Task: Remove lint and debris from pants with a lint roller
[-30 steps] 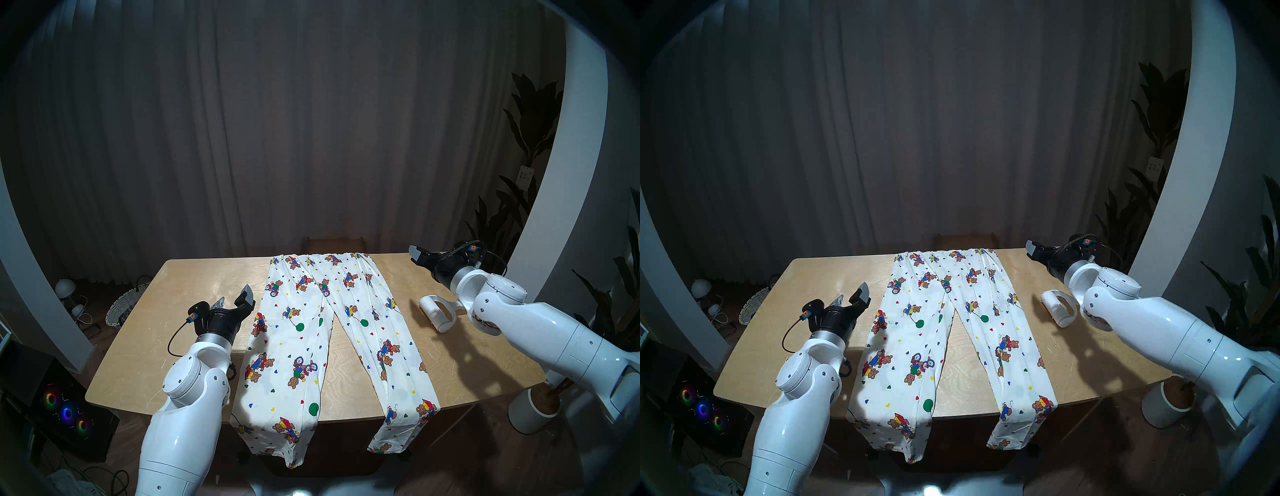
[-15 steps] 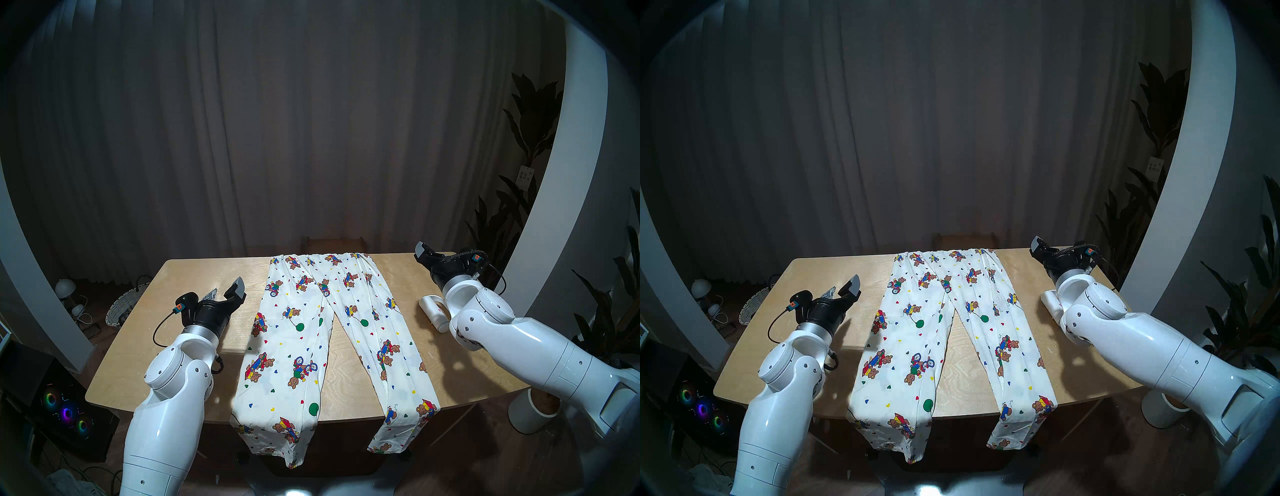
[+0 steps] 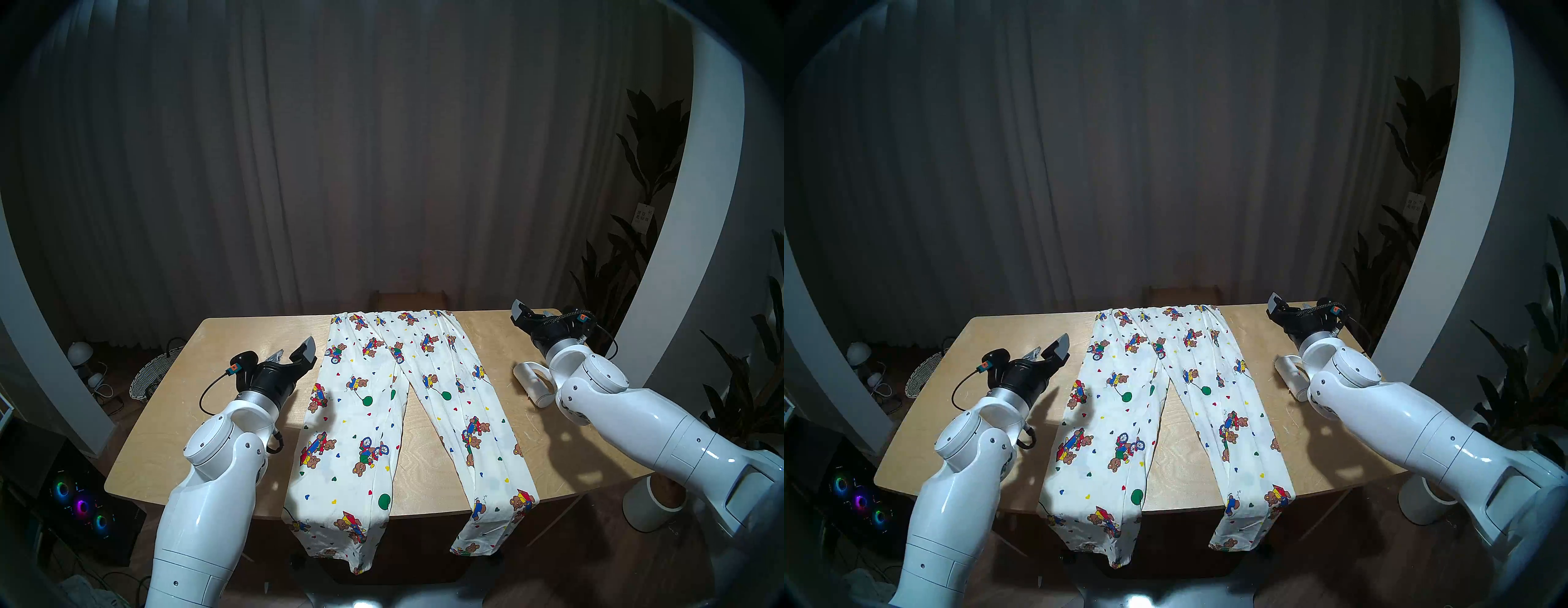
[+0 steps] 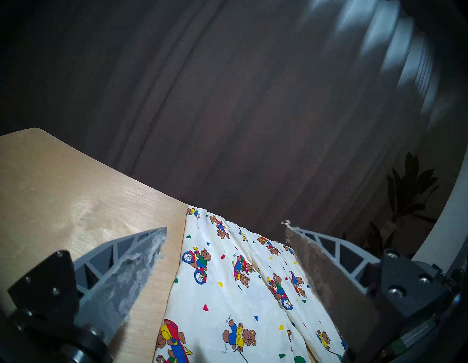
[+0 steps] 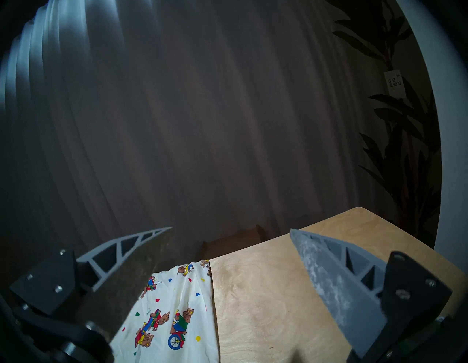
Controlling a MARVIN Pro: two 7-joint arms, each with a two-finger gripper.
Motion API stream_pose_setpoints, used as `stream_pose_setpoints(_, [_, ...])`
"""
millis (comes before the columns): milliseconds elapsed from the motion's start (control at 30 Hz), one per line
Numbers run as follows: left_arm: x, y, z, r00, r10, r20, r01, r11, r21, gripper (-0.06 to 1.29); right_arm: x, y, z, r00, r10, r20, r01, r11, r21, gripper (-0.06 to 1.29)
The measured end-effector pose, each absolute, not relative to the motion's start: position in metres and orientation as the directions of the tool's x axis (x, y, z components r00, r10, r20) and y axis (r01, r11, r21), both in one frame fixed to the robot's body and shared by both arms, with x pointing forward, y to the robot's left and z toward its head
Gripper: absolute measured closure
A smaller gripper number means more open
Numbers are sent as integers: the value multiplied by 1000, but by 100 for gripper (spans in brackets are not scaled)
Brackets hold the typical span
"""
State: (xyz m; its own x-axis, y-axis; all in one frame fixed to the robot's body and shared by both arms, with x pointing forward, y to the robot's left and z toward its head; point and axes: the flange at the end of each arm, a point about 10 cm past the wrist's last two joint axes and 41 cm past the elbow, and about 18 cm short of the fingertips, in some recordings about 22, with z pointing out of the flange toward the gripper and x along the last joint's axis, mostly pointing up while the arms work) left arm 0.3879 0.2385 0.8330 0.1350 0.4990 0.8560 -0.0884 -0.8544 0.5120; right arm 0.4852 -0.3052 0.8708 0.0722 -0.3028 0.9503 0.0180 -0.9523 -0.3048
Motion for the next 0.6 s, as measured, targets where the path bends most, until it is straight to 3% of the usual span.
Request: stream_pose_setpoints(600, [416, 215, 831, 111, 498, 860, 46, -867, 496, 3, 508, -312, 852, 163, -207, 965, 204, -950, -238, 3])
